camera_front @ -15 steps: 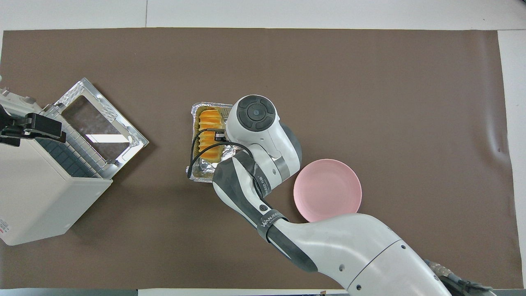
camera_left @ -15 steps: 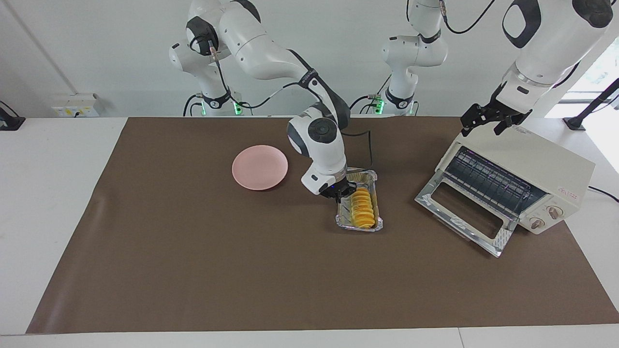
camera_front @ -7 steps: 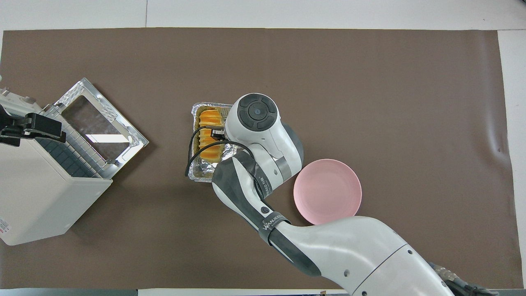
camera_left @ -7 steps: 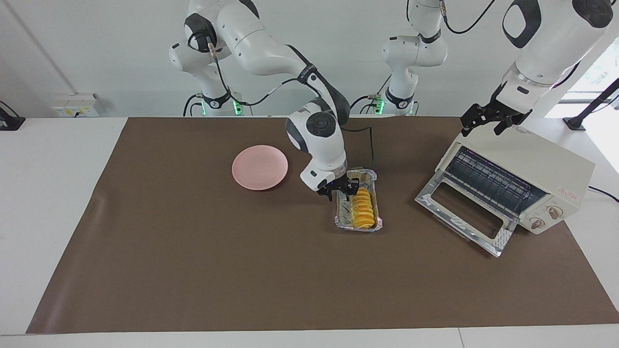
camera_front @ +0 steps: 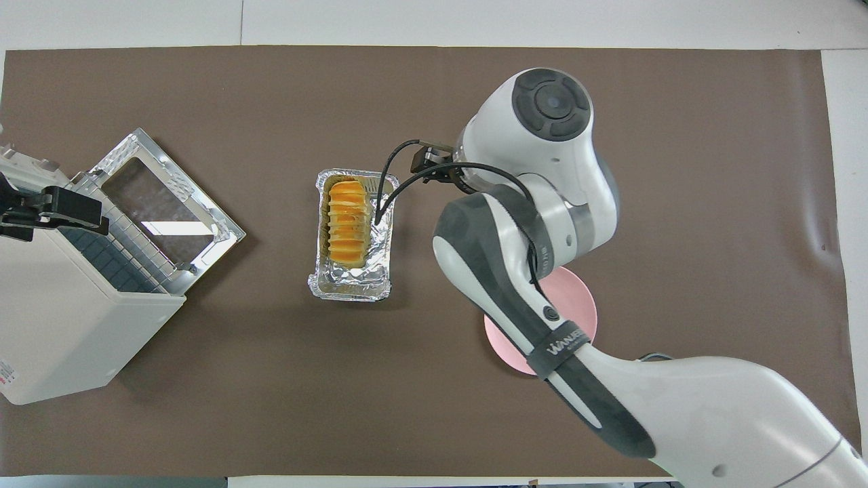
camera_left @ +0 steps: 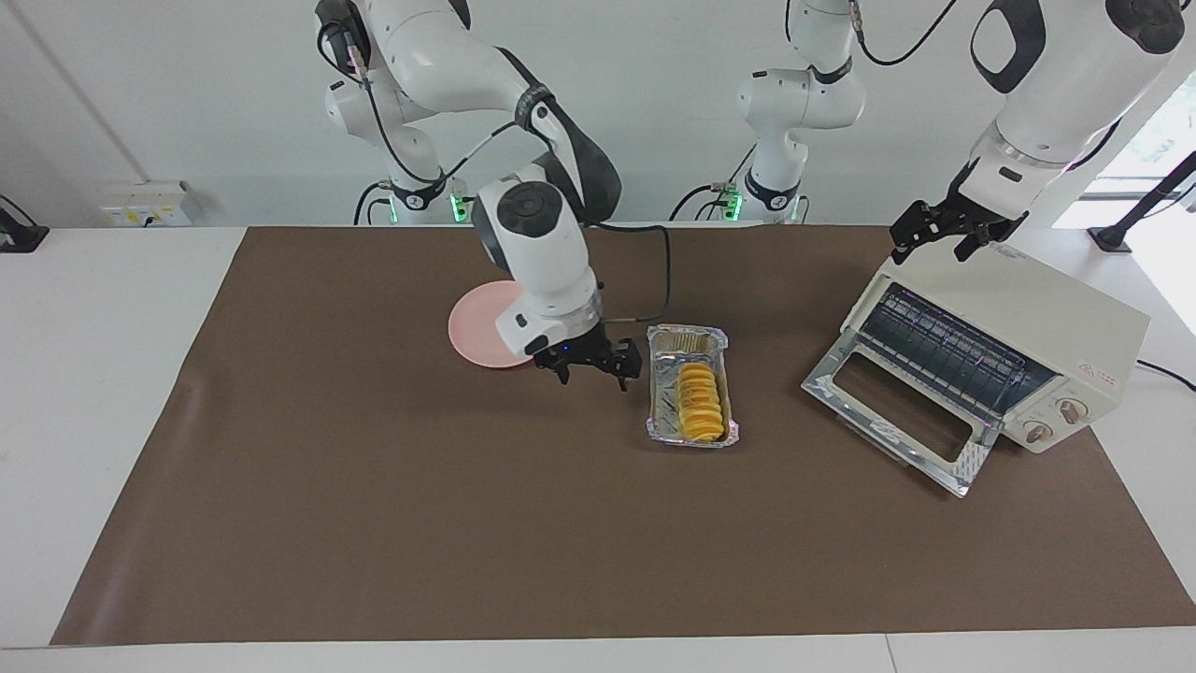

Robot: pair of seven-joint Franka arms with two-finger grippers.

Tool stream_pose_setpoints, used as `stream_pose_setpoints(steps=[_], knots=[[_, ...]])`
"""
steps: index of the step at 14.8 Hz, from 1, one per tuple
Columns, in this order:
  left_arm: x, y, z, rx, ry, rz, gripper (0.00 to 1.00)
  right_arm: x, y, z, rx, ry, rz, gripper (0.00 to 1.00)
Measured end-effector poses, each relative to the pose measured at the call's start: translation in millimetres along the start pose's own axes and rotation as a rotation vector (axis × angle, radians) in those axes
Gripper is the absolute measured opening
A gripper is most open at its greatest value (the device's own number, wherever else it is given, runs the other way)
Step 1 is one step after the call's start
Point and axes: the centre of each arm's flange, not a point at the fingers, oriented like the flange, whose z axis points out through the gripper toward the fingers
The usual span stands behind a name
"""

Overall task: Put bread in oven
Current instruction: 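Release the foil tray and withdraw the right gripper, then grasp the foil tray with the left gripper while the right gripper retracts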

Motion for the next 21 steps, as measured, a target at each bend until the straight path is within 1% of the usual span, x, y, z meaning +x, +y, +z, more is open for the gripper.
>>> stream_pose_setpoints(steps=[3, 4, 5, 7, 8, 9, 11, 13, 15, 17, 20, 21], knots=[[0, 6, 0, 0.001, -0.001, 0.011, 1.0, 29, 62, -55, -0.023, -0.017, -0.037, 1.0], [0, 15, 0, 0.002, 0.005, 0.028, 1.0, 35, 81, -70, -0.032, -0.029, -0.061, 1.0], [1, 33, -1, 0.003, 0.029, 0.051, 1.0, 39, 99, -83, -0.042, -0.046, -0.091, 1.0], [5, 94, 4, -0.004, 0.112, 0.059, 1.0, 43, 132, -99, -0.07, -0.094, -0.163, 1.0], [5, 129, 12, -0.01, 0.139, 0.065, 1.0, 46, 150, -104, -0.097, -0.114, -0.201, 1.0], [4, 158, 22, -0.016, 0.152, 0.078, 1.0, 50, 167, -109, -0.122, -0.129, -0.24, 1.0], [7, 207, 52, -0.022, 0.146, 0.103, 1.0, 58, 203, -122, -0.146, -0.156, -0.324, 1.0], [15, 245, 97, -0.013, 0.127, 0.106, 1.0, 63, 237, -141, -0.161, -0.164, -0.369, 1.0], [22, 266, 147, -0.002, 0.118, 0.11, 1.0, 60, 259, -161, -0.172, -0.171, -0.383, 1.0], [17, 274, 182, 0.006, 0.099, 0.117, 1.0, 48, 266, -177, -0.18, -0.167, -0.386, 1.0], [6, 291, 203, 0.003, 0.104, 0.095, 0.99, 16, 273, -189, -0.202, -0.164, -0.389, 1.0], [1, 300, 207, 0.002, 0.107, 0.096, 0.97, 6, 275, -191, -0.207, -0.158, -0.39, 1.0]])
